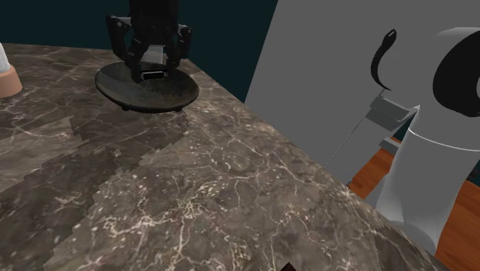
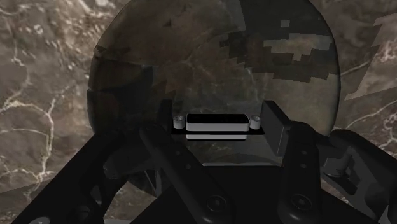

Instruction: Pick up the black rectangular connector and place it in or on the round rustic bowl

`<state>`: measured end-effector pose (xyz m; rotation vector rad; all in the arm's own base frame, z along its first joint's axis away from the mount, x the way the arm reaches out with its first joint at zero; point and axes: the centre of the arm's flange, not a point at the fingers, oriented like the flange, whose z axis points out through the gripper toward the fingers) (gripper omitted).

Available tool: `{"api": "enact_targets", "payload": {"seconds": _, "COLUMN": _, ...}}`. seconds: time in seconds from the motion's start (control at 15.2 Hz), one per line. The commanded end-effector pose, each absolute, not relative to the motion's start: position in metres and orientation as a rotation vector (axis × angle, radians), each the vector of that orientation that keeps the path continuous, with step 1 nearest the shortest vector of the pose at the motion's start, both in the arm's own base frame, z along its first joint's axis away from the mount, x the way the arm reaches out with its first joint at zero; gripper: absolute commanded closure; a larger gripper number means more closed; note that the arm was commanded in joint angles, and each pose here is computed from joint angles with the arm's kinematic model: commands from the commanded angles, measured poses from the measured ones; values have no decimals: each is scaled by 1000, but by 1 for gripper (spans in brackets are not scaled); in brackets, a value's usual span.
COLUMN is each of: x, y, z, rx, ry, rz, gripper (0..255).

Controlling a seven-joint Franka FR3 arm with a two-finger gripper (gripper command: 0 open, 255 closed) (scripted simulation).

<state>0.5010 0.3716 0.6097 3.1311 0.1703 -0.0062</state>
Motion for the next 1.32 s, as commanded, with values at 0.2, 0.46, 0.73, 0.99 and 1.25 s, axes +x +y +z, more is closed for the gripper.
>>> {"api": "enact_targets", "payload": {"seconds": 0.2, "x": 501, "y": 372, "z": 609, "rx": 3131, "ry": 170, "rz": -6, "gripper": 255}}
{"api": "enact_targets", "payload": {"seconds": 0.46, "x": 501, "y": 372, "z": 609, "rx": 3131, "ry": 170, "rz": -6, "gripper": 0}}
{"api": "enact_targets", "payload": {"seconds": 0.73, "x": 501, "y": 372, "z": 636, "rx": 3131, "ry": 170, "rz": -6, "gripper": 0}}
{"api": "enact_targets", "payload": {"seconds": 0.99, "x": 501, "y": 372, "z": 659, "rx": 3131, "ry": 170, "rz": -6, "gripper": 0}}
{"api": "enact_targets", "payload": {"seconds": 1.25, "x": 501, "y": 372, "z": 659, "rx": 3131, "ry": 170, "rz": -6, "gripper": 0}}
